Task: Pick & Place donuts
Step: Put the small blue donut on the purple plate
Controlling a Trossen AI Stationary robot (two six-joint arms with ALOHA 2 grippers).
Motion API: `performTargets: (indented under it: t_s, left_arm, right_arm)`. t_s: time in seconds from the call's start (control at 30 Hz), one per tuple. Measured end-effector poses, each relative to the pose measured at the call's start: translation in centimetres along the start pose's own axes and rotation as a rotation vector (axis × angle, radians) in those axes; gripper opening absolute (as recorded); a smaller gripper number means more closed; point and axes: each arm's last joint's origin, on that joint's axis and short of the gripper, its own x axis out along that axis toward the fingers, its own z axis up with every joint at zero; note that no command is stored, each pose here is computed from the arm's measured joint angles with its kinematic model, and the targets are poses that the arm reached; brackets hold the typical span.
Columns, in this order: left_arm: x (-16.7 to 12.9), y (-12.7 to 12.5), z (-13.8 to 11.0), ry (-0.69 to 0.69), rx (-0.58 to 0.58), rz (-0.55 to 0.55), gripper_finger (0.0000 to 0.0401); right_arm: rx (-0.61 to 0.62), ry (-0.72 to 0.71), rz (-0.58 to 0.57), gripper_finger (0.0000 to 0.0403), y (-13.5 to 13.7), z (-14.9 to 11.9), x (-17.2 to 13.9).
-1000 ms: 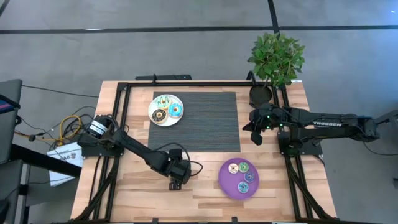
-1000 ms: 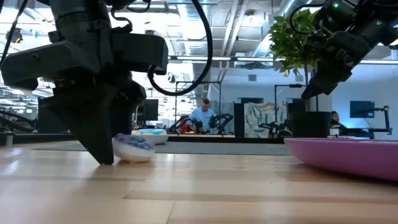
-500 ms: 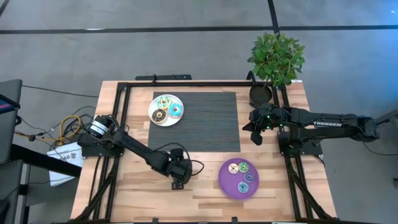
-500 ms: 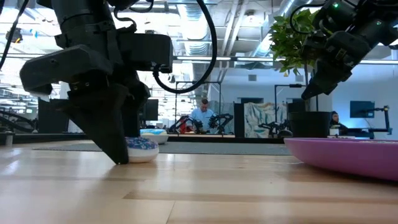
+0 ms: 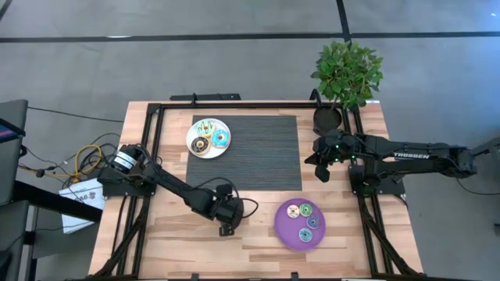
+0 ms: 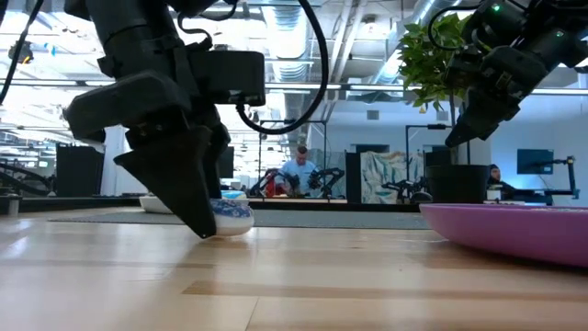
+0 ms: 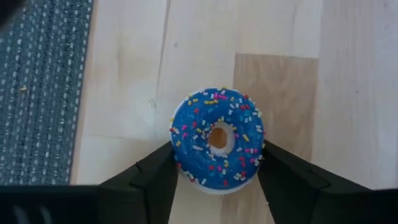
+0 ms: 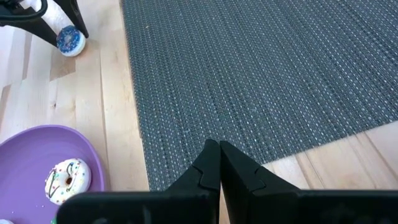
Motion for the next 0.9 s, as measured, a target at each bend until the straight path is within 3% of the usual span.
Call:
performTargets:
  t_s: [0.2,0.37,0.57,0.67,0.9]
  left_arm:
    - [0.1,0.3,0.8,-0.037,-0.031,-0.019,0.0183]
    - [-1.0,1.1,4.0,-0.135,-0.032,0.001,0.0183]
    - [-2.5,2.1,8.8,-0.259,0.094,0.045,0.0183]
    - [-1.8,2.3,10.8,-0.276,0.169,0.055,0.0183]
    - [1.2,1.3,14.8,-0.253,0.309,-0.052,0.0183]
  right_arm:
    - [0.0,0.0,0.001,0.0,0.0,0.0,0.0]
    - [0.0,0.001,0.001,0.0,0.0,0.0,0.0]
    - [-0.007,0.003,0.001,0.0,0.0,0.0,0.0]
    - [-0.007,0.009,0.001,0.0,0.0,-0.1,0.0]
    - [-0.006,0.01,0.001,0.0,0.0,-0.1,0.0]
